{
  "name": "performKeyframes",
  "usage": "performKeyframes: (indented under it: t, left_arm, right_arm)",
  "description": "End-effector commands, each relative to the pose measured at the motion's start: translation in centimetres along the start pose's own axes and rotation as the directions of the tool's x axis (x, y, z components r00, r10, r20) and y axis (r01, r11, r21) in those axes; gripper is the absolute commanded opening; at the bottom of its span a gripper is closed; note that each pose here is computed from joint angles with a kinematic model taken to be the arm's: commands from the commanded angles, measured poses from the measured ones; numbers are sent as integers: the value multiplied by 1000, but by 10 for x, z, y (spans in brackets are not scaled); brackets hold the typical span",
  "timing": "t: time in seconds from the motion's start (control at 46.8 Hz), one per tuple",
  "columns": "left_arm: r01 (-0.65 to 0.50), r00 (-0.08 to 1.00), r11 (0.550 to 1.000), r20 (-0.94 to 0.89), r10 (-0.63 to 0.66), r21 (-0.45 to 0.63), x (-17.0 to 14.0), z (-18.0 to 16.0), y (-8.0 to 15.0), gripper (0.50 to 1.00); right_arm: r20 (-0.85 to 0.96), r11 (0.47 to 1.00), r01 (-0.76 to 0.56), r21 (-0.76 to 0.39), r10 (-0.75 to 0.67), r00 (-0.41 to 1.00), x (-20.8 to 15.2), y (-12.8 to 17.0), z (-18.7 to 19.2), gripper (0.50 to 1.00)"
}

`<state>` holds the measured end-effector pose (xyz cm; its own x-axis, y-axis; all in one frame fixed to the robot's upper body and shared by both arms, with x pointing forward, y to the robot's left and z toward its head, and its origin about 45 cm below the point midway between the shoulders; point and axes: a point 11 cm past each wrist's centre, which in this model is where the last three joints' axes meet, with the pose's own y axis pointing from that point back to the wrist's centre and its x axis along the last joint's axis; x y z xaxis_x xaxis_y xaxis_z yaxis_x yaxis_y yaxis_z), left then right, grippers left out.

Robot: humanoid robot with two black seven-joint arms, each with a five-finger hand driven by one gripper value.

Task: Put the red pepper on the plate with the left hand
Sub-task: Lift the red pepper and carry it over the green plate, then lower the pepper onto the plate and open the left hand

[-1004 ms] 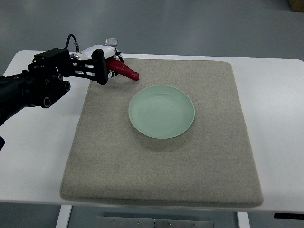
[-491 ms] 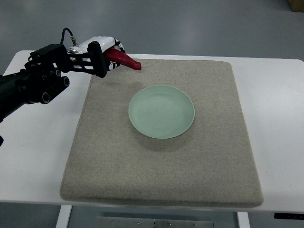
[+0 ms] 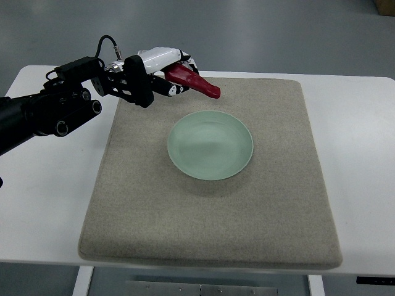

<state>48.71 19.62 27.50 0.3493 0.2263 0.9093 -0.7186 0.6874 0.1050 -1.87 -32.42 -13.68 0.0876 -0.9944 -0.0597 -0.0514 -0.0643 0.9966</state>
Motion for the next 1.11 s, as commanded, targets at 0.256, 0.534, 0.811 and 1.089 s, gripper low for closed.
performKeyframes:
  t: [0.256,0.534,0.811,1.089]
  left_arm:
    - [149,985,976,-63,-161,-160,-28,37,-4,500]
    - [223,972,962,-46,-233,-161,-39,37,-1,500]
    - [292,954,944,-17,-298,-151,-54,34,3,500]
    - [283,957,946,-16,-289,-155,-55,36,1,500]
  right_arm:
    - [0,1000,0,0,0,1000,0,0,0,932]
    - [0,1000,0,0,0,1000,0,0,0,932]
    - [0,1000,0,0,0,1000,0,0,0,932]
    - [0,1000,0,0,0,1000,0,0,0,932]
